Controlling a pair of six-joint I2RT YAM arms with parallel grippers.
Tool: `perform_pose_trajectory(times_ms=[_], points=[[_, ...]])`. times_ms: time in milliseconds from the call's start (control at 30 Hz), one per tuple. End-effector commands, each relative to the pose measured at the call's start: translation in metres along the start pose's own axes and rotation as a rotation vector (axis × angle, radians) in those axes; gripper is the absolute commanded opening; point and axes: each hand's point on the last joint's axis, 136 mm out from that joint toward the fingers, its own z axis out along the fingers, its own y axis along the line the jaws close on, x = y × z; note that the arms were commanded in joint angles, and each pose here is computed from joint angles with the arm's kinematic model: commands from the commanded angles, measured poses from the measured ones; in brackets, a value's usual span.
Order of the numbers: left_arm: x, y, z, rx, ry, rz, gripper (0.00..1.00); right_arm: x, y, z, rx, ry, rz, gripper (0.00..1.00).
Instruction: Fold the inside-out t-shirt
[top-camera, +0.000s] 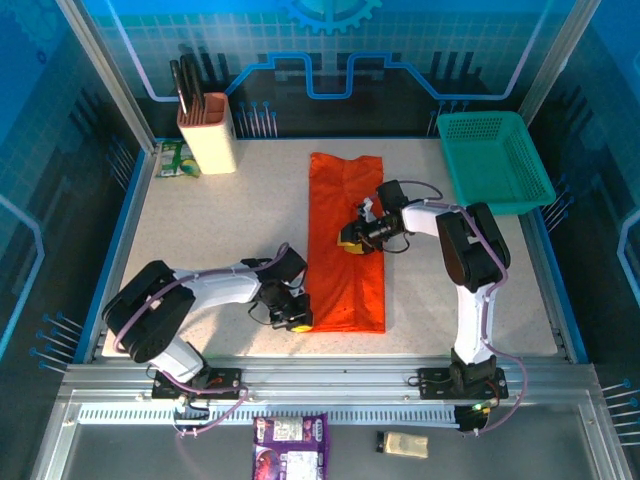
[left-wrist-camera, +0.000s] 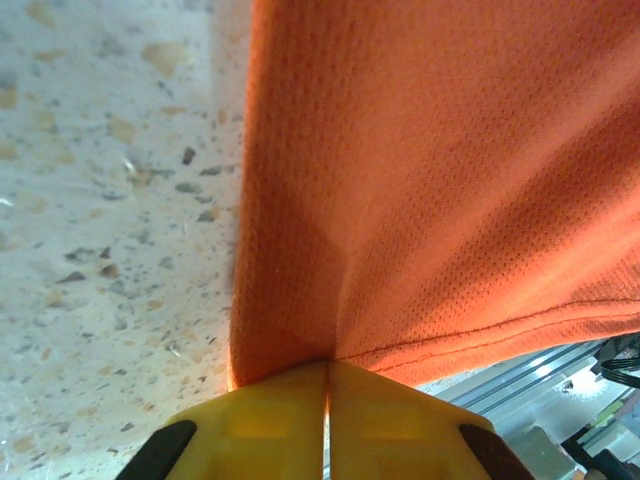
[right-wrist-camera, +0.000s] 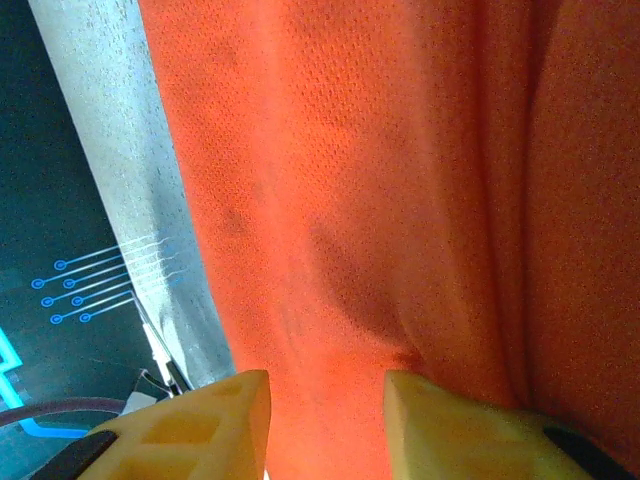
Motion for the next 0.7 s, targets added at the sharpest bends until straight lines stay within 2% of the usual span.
perform_pose_trajectory(times_ms=[0,100,200,467,667], points=[[0.002,-0.007,-0.010,0.035,-0.030,0.012,0.13,0.008,0.016,-0.021,-0.008,-0.038,-0.030,0.37],[-0.004,-0.027,-0.026,0.100,-0.087,0.043,0.16,0.028,0.026,-0.040,0.020,-0.056,-0.052,0.40],[-0.011,-0.036,-0.040,0.101,-0.135,0.057,0.16,0.061,0.014,-0.055,0.099,-0.047,-0.032,0.40],[-0.027,-0.027,-0.055,0.075,-0.214,0.036,0.18,0.171,-0.047,-0.077,0.355,0.009,0.042,0.41],[-0.030,-0.018,-0.055,0.064,-0.220,0.024,0.19,0.218,-0.076,-0.079,0.420,0.035,0.107,0.41]])
